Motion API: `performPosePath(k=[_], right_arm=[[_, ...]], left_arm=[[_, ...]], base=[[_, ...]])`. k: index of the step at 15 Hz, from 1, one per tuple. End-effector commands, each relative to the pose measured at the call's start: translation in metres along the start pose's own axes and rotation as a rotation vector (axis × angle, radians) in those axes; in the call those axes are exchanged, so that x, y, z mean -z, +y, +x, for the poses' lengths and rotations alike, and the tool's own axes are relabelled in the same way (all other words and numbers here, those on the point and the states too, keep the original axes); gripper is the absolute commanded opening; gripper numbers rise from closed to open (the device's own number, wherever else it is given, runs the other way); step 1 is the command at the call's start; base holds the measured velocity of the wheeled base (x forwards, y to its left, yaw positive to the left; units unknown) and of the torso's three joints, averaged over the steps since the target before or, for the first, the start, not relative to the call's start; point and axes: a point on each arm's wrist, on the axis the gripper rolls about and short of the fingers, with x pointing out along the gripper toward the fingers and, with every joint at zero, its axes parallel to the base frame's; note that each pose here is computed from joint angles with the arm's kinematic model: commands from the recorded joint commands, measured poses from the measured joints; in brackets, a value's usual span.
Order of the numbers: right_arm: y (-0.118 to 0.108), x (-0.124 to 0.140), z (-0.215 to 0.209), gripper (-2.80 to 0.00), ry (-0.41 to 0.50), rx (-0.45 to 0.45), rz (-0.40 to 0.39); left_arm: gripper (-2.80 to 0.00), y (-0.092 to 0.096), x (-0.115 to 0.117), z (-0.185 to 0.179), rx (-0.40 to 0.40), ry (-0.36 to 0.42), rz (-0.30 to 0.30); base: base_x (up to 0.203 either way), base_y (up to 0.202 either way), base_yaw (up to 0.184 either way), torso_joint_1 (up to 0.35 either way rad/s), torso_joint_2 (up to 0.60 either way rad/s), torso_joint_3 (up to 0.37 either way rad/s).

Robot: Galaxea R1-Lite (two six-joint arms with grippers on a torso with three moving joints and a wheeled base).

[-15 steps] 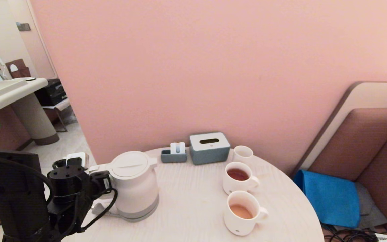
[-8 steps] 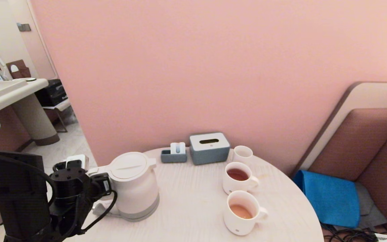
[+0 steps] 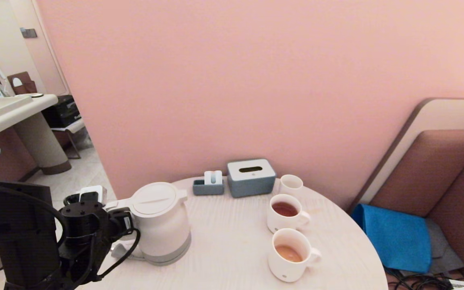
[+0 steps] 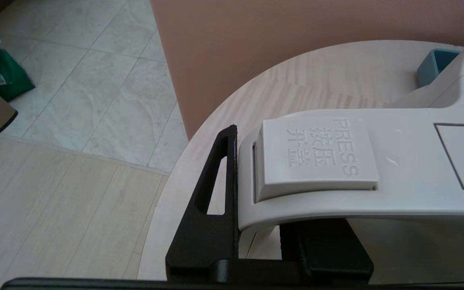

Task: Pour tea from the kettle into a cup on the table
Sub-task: Put down the kettle on the table

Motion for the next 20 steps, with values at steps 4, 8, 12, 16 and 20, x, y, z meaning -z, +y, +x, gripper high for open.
performPosePath(k=[4,8,12,16,20], right_arm=[[0.000,0.000,0.000,-2.80,0.002,0.000,0.000],[0.000,0.000,0.000,-2.80,0.001,0.000,0.000],[0.000,0.000,0.000,-2.80,0.000,0.000,0.000],[0.000,0.000,0.000,-2.80,0.002,0.000,0.000],[0.000,0.000,0.000,-2.80,0.002,0.000,0.000]], left_arm=[[0.00,0.001,-0.002,-0.002,0.001,-0.031,-0.009],[0.00,0.001,-0.003,-0.003,0.002,-0.035,-0.010],[0.00,0.004,-0.004,-0.011,0.001,-0.027,-0.008],[0.00,0.010,-0.011,-0.029,0.008,-0.037,0.011],[0.00,0.016,-0.019,-0.048,0.019,-0.062,0.009]], base=[[0.000,0.000,0.000,0.000,0.00,0.000],[0.000,0.000,0.000,0.000,0.00,0.000],[0.000,0.000,0.000,0.000,0.00,0.000],[0.000,0.000,0.000,0.000,0.00,0.000],[0.000,0.000,0.000,0.000,0.00,0.000]])
